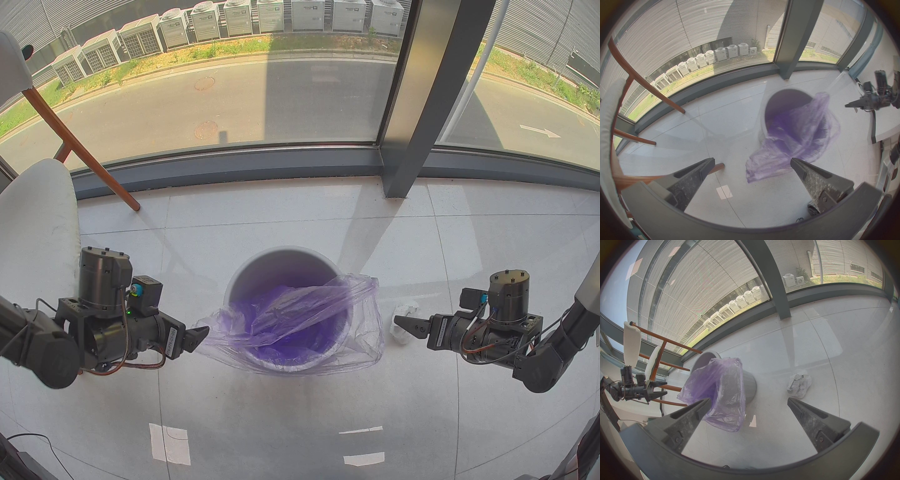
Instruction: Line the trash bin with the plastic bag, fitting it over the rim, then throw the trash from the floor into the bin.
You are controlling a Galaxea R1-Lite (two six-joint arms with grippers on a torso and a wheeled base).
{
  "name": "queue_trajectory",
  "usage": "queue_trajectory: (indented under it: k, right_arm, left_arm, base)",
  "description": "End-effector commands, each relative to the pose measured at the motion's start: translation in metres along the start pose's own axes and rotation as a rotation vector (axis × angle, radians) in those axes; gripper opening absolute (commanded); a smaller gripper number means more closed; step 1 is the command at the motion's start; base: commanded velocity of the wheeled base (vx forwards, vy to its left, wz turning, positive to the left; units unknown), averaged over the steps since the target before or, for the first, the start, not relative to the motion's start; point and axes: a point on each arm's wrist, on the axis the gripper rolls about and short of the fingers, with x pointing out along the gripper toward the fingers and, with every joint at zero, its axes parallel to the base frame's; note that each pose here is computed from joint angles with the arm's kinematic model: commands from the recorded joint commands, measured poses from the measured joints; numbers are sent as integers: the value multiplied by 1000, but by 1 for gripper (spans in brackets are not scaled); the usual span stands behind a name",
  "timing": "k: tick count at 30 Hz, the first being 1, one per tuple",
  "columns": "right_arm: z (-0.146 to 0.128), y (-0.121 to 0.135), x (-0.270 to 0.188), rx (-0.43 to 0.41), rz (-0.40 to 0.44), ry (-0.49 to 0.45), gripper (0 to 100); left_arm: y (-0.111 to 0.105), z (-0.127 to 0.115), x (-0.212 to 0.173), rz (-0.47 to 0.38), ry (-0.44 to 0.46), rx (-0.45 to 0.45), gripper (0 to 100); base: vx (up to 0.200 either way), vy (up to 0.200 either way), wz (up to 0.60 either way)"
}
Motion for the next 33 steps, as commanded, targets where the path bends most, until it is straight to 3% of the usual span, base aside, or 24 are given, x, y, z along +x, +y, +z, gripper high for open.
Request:
queue_trajectory:
  k: [1, 7, 13, 23, 33]
  right_arm:
    - [3, 2, -8, 8, 6, -17, 100]
    - [1, 5, -8, 21, 3, -14, 100]
    - [-1, 7, -14, 18, 8, -15, 100]
    - [2, 8, -17, 21, 10, -29, 100]
    - [0, 12, -17, 15, 16, -25, 100]
  left_arm:
    - [-22, 0, -43, -81, -95, 53, 100]
    - [-58, 22, -46, -192, -168, 135, 100]
    - [-84, 22, -21, -202, -98, 261, 100]
    - [-107, 30, 32, -219, -66, 453, 100]
    - [-119, 32, 78, -212, -48, 507, 100]
  base:
    - [0, 0, 0]
    - [0, 0, 0]
    - [0, 0, 0]
    - [0, 0, 0]
    - [0, 0, 0]
